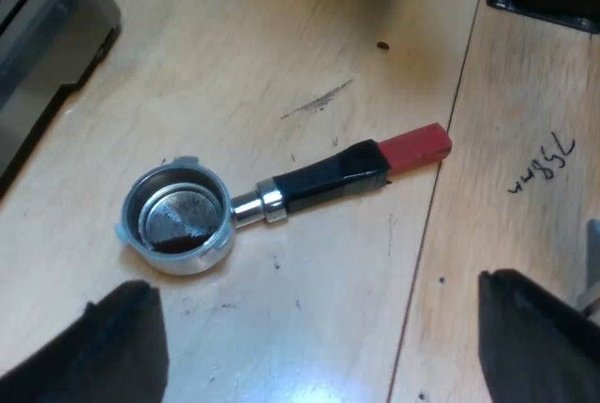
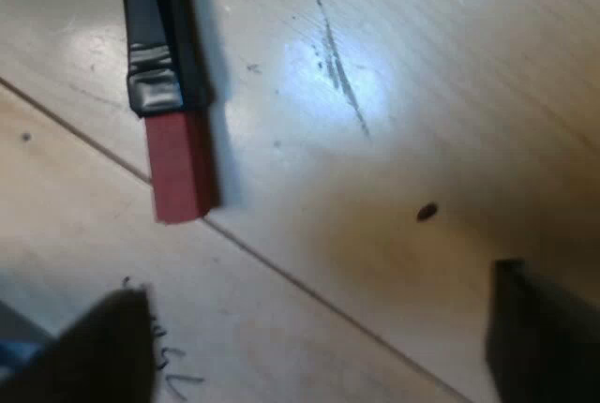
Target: Put the handle in the coffee machine
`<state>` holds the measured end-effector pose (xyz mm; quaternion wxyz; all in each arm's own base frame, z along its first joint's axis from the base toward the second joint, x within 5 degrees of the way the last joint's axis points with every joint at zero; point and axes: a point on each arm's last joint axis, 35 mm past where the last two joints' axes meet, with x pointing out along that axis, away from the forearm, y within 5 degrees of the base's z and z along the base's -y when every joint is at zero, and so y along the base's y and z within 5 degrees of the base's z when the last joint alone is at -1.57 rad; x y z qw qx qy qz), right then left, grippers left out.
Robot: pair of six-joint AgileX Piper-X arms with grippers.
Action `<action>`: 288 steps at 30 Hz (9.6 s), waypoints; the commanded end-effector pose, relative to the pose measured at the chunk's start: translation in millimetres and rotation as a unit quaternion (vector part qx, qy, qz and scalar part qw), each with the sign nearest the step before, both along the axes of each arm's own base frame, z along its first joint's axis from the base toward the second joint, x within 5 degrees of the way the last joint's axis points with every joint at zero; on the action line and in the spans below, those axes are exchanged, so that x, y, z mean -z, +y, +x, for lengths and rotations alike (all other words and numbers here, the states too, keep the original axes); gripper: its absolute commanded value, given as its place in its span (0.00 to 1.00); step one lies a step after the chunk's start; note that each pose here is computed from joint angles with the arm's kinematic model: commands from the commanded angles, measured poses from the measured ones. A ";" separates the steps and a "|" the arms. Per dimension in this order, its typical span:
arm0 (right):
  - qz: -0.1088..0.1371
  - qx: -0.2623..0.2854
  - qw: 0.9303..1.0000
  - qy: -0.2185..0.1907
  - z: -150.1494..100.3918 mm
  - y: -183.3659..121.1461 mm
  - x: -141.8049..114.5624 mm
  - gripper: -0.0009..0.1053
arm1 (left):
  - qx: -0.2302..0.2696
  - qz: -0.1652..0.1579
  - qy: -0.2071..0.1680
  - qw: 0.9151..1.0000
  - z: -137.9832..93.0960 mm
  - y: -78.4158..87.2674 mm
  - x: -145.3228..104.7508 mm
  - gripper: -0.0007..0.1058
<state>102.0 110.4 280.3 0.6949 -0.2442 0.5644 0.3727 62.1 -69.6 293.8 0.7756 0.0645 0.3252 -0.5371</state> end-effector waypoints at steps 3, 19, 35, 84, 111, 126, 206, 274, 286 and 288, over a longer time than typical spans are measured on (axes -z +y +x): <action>-0.008 -0.008 1.000 -0.017 5.4 14.8 5.5 0.29 | -0.013 0.008 -0.018 1.000 1.6 0.0 -1.7 0.67; -0.031 0.059 0.998 0.020 39.9 60.6 56.1 0.01 | -0.045 0.033 -0.032 0.998 7.5 -1.1 14.4 0.67; -0.121 0.061 0.987 0.087 38.8 60.3 122.5 0.01 | -0.046 0.031 -0.033 0.998 7.8 -1.3 14.0 0.67; 0.063 -0.025 0.993 0.100 0.3 180.1 139.3 0.01 | -0.107 0.108 -0.013 0.988 0.3 11.1 5.3 0.67; 0.072 -0.029 0.992 0.101 3.9 199.4 110.7 0.01 | -0.145 0.145 -0.031 0.978 -5.3 20.3 -12.3 0.67; 0.082 0.005 0.996 -0.032 -3.2 153.8 26.8 0.01 | -0.146 0.136 -0.038 0.979 -3.8 19.1 -14.1 0.67; 0.002 -0.065 0.998 -0.025 70.9 171.5 126.3 0.76 | -0.091 0.036 -0.015 0.995 -2.4 9.0 -23.9 0.67; 0.047 0.055 0.997 -0.007 73.0 120.2 0.8 0.01 | -0.038 0.043 -0.069 0.996 11.5 -3.0 20.0 0.67; 0.076 0.033 0.996 0.012 73.1 124.5 -18.3 0.01 | -0.007 0.062 -0.087 0.994 14.0 -5.3 42.3 0.60; 0.080 0.028 0.996 0.017 72.7 124.8 -18.4 0.01 | -0.002 0.062 -0.088 0.994 16.5 -7.6 43.0 0.60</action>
